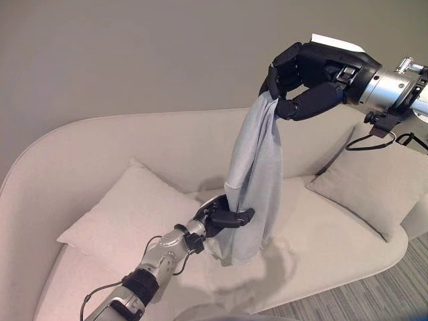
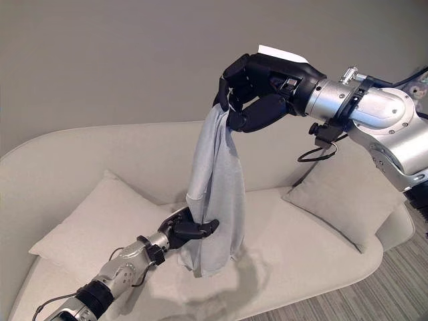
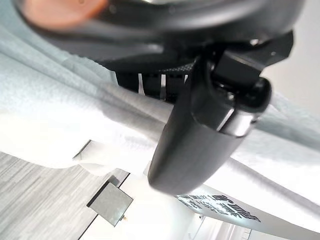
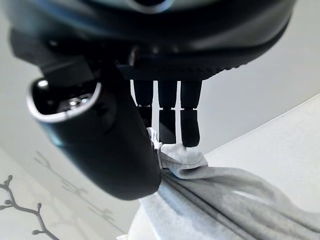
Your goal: Hang the clothes on the sofa on the clothes rack.
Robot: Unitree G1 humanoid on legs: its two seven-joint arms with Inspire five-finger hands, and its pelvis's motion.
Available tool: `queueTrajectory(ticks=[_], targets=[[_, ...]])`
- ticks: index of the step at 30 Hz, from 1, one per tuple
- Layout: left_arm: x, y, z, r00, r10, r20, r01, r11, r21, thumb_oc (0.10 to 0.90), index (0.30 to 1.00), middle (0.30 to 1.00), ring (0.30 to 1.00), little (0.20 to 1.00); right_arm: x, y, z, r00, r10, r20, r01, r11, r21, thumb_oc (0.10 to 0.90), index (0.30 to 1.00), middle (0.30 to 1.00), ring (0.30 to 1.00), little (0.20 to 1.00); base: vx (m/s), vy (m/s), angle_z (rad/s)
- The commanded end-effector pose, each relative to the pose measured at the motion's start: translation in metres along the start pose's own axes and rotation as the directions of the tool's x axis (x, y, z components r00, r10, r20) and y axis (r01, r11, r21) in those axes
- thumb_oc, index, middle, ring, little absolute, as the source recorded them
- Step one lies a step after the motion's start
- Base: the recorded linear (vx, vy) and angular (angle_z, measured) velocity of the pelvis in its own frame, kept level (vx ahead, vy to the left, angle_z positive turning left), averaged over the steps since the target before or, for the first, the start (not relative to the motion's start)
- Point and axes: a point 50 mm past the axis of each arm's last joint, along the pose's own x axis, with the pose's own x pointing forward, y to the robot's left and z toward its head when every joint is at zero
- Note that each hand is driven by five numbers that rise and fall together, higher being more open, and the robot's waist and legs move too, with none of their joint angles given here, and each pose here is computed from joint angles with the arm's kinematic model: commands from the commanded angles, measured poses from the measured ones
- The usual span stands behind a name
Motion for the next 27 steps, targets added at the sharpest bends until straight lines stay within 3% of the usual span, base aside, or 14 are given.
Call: queueTrajectory(ticks=[1,7,10,14,20,27], targets=[[0.016,-0.012,0.058,0.974,-0.093,0.206,0.066,0.989,0.133,0.4,0.3,0.3,0.3,0.3,-0.008,-0.051,0.068,0.935,-0.232,0.267,0.264,0.96,-0.089,0.4,0.3,0.3,0.3,0.3,0.0,0.0,0.0],[-0.006,0.016,0.077,0.959,0.04,0.282,-0.099,0.975,0.197,0.4,0.3,0.3,0.3,0.3,-0.015,-0.051,0.064,0.931,-0.257,0.258,0.288,0.954,-0.087,0.4,0.3,0.3,0.3,0.3,0.0,0.0,0.0],[-0.039,0.037,0.108,0.927,0.129,0.353,-0.267,0.886,0.378,0.4,0.3,0.3,0.3,0.3,-0.032,-0.057,0.067,0.921,-0.291,0.259,0.325,0.94,-0.1,0.4,0.3,0.3,0.3,0.3,0.0,-0.04,0.02],[-0.088,0.056,0.142,0.861,0.216,0.461,-0.439,0.773,0.458,0.4,0.3,0.3,0.3,0.3,-0.051,-0.062,0.065,0.91,-0.338,0.24,0.377,0.916,-0.14,0.4,0.3,0.3,0.3,0.3,-0.01,-0.054,0.08],[-0.147,0.059,0.209,0.705,0.244,0.666,-0.667,0.546,0.507,0.4,0.3,0.3,0.3,0.3,-0.053,-0.037,0.046,0.947,-0.296,0.124,0.321,0.868,-0.38,0.4,0.3,0.3,0.3,0.3,-0.04,-0.068,0.17],[-0.197,0.034,0.274,0.574,0.154,0.804,-0.816,0.194,0.545,0.4,0.3,0.3,0.3,0.3,-0.047,-0.012,0.02,0.95,-0.3,0.087,0.305,0.829,-0.469,0.4,0.3,0.3,0.3,0.3,-0.08,-0.113,0.3]])
